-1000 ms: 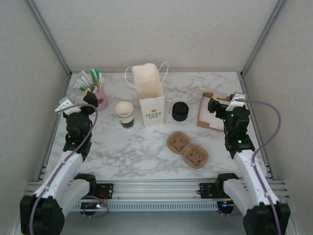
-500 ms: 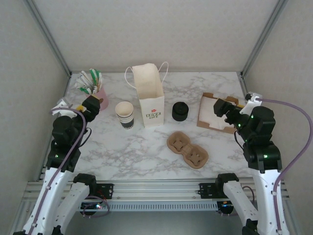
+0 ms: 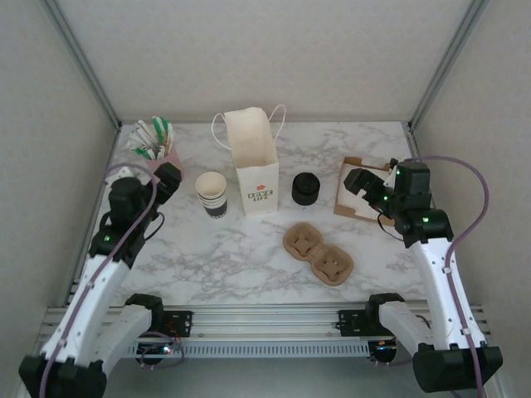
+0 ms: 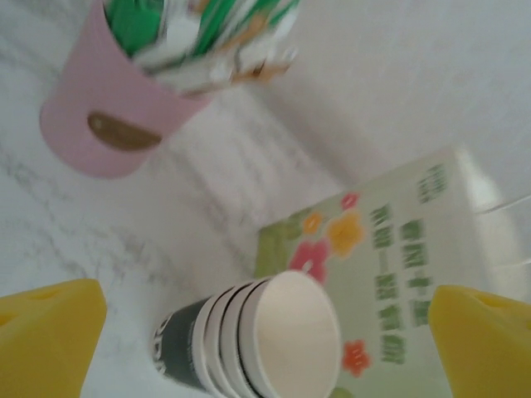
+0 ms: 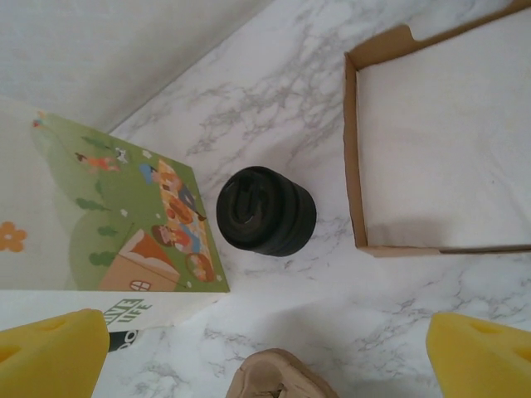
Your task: Pack the takeout coffee
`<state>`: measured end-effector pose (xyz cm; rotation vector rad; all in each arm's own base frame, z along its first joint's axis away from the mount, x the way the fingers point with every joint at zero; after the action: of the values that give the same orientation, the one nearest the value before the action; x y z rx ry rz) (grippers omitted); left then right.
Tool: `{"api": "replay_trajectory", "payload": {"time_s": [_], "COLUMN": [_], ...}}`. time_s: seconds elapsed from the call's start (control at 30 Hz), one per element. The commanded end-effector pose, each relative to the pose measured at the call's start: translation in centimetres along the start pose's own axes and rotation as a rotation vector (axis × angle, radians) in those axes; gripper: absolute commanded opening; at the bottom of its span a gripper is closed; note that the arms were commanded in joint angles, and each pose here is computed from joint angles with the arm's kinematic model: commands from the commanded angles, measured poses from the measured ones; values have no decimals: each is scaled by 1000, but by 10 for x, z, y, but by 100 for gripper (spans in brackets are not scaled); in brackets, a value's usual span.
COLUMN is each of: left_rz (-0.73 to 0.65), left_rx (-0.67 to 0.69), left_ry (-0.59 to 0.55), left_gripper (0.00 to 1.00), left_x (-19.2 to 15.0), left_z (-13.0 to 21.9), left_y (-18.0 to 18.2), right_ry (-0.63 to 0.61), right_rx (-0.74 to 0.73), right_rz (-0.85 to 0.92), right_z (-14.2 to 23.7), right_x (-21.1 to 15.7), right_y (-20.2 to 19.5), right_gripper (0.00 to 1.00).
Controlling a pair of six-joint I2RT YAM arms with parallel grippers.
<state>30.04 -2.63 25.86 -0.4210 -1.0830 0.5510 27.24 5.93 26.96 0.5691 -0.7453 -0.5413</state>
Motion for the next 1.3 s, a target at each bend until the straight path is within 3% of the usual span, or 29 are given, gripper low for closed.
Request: {"api": "replay_trajectory", "payload": {"time_s": [0.0,0.3,0.73,1.27], "left_rz": [-50,-259,-417,-472], "left_rx": [-5,181,232,257], "left_ry": [124,294,477,522], "left_gripper": [96,68,43,14], "left_x": [-14,-34,-56,-67], "left_z": [-8,-31,-51,-74], "left_y": [-8,-11,-23,-28], "right_ry": [-15,133,232,263], "right_rx": [35,132,100,54], "right_rz": [-23,35,126,231], "right_z": [-8,-38,-59,-63], "right_x": [0,-22,-47,-62], "right_y": [1,8,16,27], "right_gripper": [99,99,94,93]}}
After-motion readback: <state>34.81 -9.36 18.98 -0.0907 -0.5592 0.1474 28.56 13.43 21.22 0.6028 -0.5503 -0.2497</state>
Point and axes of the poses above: each hand's point on the last joint's axis, 136 mm out from that joint toward the fingers, its own z axis back along the fingers, its own y axis along the line the jaws close on, x = y × z, the point moved 2 cm from there along z, back along the fingers, and after that the axes turned 10 degrees about -z, right-handed, at the moved point
